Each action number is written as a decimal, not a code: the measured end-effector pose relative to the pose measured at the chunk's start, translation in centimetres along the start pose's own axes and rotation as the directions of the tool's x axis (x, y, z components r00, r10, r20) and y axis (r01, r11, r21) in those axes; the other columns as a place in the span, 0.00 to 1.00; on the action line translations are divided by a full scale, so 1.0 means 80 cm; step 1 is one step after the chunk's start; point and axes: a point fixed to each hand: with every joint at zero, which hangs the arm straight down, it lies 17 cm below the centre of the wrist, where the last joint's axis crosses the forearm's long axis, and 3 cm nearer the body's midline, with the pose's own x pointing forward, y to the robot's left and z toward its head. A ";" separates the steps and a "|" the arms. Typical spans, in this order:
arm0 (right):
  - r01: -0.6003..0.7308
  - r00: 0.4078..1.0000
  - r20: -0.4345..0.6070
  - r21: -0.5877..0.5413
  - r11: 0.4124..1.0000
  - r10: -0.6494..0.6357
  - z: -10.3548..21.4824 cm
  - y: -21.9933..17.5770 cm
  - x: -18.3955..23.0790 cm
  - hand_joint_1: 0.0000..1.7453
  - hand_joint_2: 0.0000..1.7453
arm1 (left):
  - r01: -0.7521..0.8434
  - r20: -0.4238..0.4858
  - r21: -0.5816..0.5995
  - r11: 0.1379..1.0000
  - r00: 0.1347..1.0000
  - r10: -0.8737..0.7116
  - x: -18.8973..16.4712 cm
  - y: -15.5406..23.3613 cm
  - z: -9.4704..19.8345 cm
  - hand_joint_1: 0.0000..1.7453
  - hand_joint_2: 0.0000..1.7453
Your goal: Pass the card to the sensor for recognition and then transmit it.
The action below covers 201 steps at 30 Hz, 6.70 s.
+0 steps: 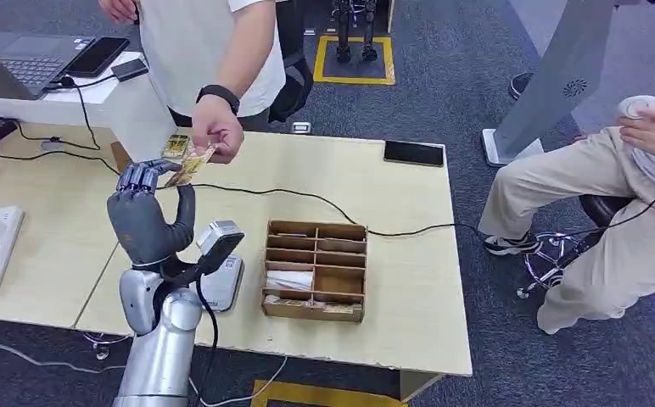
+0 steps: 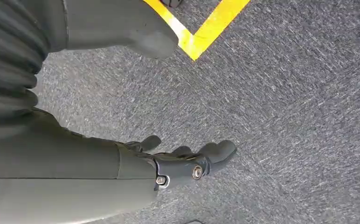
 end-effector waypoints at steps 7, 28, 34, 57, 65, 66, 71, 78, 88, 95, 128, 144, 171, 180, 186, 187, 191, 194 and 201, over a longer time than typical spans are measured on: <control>0.000 1.000 0.000 0.000 1.000 0.000 0.000 0.000 0.000 0.00 1.00 | -0.030 0.013 0.015 0.999 0.999 0.030 0.003 0.003 0.000 1.00 1.00; 0.004 1.000 0.001 -0.016 1.000 -0.004 -0.002 -0.006 0.000 0.00 1.00 | -0.013 0.065 0.035 0.999 0.998 0.011 0.015 0.016 -0.003 1.00 1.00; 0.019 1.000 -0.005 -0.026 0.999 -0.019 -0.005 -0.014 -0.002 0.00 1.00 | 0.023 0.073 -0.002 1.000 0.997 -0.023 0.013 0.011 0.013 1.00 1.00; 0.043 0.999 0.008 -0.066 0.997 -0.042 -0.011 -0.036 0.002 0.00 1.00 | 0.105 0.057 -0.268 0.958 0.994 -0.093 -0.013 -0.060 0.116 1.00 1.00; 0.046 0.999 0.011 -0.069 0.997 -0.045 -0.011 -0.038 0.002 0.00 1.00 | 0.087 0.022 -0.335 0.938 0.996 -0.084 -0.023 -0.080 0.147 1.00 1.00; 0.046 0.999 0.013 -0.070 0.996 -0.046 -0.012 -0.038 0.003 0.00 1.00 | 0.083 0.016 -0.345 0.935 0.996 -0.083 -0.025 -0.083 0.151 1.00 1.00; 0.049 0.999 0.009 -0.076 0.996 -0.048 -0.012 -0.040 0.001 0.00 1.00 | 0.065 -0.040 -0.388 0.919 0.995 -0.088 -0.037 -0.095 0.173 1.00 1.00; 0.056 0.998 0.007 -0.062 0.997 -0.055 -0.010 -0.036 0.001 0.00 1.00 | 0.060 -0.082 -0.453 0.890 0.991 -0.108 -0.048 -0.112 0.204 1.00 1.00; 0.053 0.999 0.013 -0.059 0.997 -0.052 -0.009 -0.036 0.003 0.00 1.00 | 0.064 -0.128 -0.503 0.862 0.981 -0.148 -0.062 -0.124 0.228 1.00 1.00; 0.054 0.998 0.014 -0.056 0.997 -0.053 -0.008 -0.035 0.003 0.00 1.00 | 0.057 -0.143 -0.529 0.847 0.978 -0.155 -0.065 -0.130 0.242 1.00 1.00; 0.043 0.999 0.014 -0.038 0.998 -0.042 -0.009 -0.032 0.000 0.00 1.00 | -0.094 -0.222 -0.697 0.711 0.971 -0.090 -0.036 -0.196 0.332 1.00 1.00; 0.044 0.999 0.007 -0.046 0.998 -0.044 -0.008 -0.034 -0.003 0.00 1.00 | -0.167 -0.285 -0.660 0.733 0.958 -0.038 -0.036 -0.194 0.325 1.00 1.00; 0.002 1.000 0.029 -0.049 0.999 -0.001 -0.007 -0.031 0.005 0.00 1.00 | -0.345 -0.375 -0.258 0.902 0.897 0.235 -0.017 -0.125 0.145 1.00 1.00; -0.017 0.999 0.045 -0.031 0.999 0.019 -0.005 -0.019 0.011 0.00 1.00 | -0.255 -0.243 -0.214 0.943 0.949 0.201 0.002 -0.117 0.050 1.00 1.00; -0.024 0.998 0.051 -0.036 0.999 0.026 -0.006 -0.019 0.012 0.00 1.00 | -0.250 -0.222 -0.206 0.946 0.954 0.204 0.007 -0.118 0.035 0.00 1.00; -0.025 0.998 0.053 -0.036 0.999 0.027 -0.006 -0.018 0.013 0.00 1.00 | -0.245 -0.211 -0.207 0.947 0.956 0.201 0.010 -0.118 0.033 0.00 1.00; -0.025 0.998 0.051 -0.033 0.999 0.027 -0.007 -0.018 0.012 0.00 1.00 | -0.248 -0.189 -0.206 0.947 0.959 0.211 0.019 -0.118 0.032 0.00 1.00; -0.024 0.998 0.049 -0.034 0.999 0.026 -0.007 -0.018 0.011 0.00 1.00 | -0.285 -0.199 -0.190 0.940 0.948 0.247 0.019 -0.116 0.032 0.00 1.00; -0.013 0.999 0.037 -0.035 0.999 0.015 -0.007 -0.020 0.005 0.00 1.00 | -0.537 -0.236 -0.192 0.822 0.838 0.492 0.047 -0.106 0.053 0.00 1.00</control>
